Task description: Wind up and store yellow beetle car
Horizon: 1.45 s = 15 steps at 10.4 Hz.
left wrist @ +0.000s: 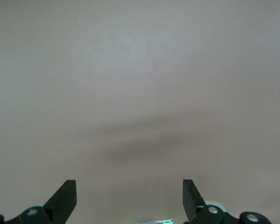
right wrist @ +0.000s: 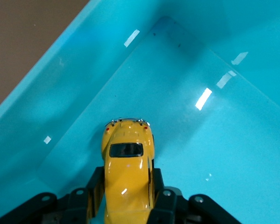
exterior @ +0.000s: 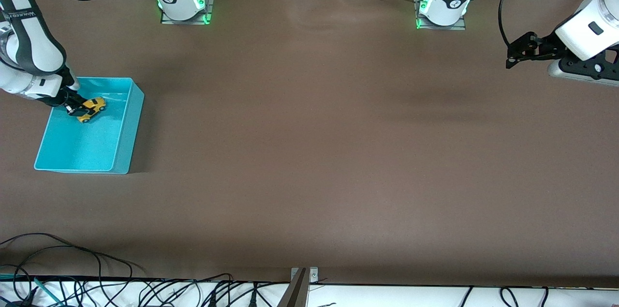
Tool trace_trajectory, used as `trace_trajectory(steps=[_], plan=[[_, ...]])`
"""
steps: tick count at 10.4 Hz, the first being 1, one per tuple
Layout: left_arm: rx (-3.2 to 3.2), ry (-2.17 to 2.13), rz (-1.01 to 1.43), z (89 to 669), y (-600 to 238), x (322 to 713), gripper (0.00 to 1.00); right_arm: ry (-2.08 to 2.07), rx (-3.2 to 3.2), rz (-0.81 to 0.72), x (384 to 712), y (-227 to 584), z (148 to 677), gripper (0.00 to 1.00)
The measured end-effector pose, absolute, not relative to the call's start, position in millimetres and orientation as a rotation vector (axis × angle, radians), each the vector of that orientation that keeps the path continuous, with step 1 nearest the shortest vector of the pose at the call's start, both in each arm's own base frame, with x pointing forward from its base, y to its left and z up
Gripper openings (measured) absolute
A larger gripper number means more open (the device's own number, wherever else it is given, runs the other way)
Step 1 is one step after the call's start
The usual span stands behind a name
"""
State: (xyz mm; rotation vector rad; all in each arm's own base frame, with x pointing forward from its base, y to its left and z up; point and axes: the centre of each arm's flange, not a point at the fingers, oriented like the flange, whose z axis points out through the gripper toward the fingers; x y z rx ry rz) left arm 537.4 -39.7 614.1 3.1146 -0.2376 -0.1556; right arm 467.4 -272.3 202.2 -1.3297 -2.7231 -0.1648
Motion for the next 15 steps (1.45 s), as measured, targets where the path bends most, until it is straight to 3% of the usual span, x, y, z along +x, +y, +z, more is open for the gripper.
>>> trace_trajectory(steps=[1, 3, 5, 6, 10, 15], plan=[[3.115, -0.238, -0.156, 614, -40, 537, 1.0, -2.713, -1.337, -0.17, 465, -275, 197, 0.45], [3.115, -0.238, -0.156, 614, -40, 537, 1.0, -2.712, -1.342, -0.171, 466, -276, 197, 0.66], [3.115, -0.237, -0.156, 614, -40, 537, 1.0, -2.695, -1.349, -0.19, 474, -278, 207, 0.93], [3.115, -0.237, -0.156, 614, -40, 537, 1.0, -2.679, -1.349, -0.2, 483, -275, 218, 1.0], [3.114, -0.237, -0.156, 614, -40, 537, 1.0, -2.658, -1.388, -0.156, 514, -237, 298, 1.0], [3.114, -0.237, -0.157, 614, -40, 537, 1.0, -2.46, -1.768, -0.011, 524, -145, 397, 1.0]])
